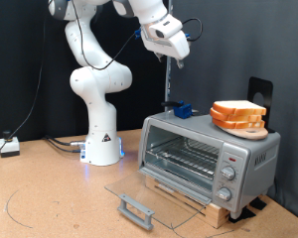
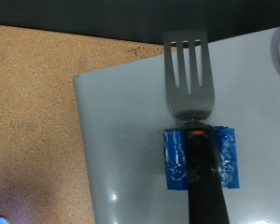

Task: Make a piece of toast with the oven

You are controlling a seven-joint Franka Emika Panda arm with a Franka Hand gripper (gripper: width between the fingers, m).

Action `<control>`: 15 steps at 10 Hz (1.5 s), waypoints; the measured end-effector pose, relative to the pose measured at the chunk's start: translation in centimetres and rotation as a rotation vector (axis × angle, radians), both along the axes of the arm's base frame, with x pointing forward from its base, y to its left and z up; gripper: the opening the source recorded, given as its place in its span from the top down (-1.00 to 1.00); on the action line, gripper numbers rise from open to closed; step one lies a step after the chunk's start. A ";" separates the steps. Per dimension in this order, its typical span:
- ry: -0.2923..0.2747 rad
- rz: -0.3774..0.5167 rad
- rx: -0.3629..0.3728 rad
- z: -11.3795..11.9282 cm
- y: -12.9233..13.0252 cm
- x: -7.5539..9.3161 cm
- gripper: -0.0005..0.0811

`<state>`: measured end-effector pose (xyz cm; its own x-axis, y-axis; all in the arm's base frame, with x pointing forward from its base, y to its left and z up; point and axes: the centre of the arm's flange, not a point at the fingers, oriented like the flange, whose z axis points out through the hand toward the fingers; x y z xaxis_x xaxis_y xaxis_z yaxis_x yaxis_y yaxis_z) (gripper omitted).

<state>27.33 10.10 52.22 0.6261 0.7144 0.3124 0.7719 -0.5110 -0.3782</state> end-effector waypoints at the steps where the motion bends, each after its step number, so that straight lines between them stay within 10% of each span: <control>1: 0.005 -0.002 -0.001 -0.3 0.0 -0.1 -0.99; 15: -0.019 0.053 -0.139 -13.6 5.2 3.0 -0.99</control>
<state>30.36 15.27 38.62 0.5816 0.7833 0.2193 0.8052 -0.5162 -0.2917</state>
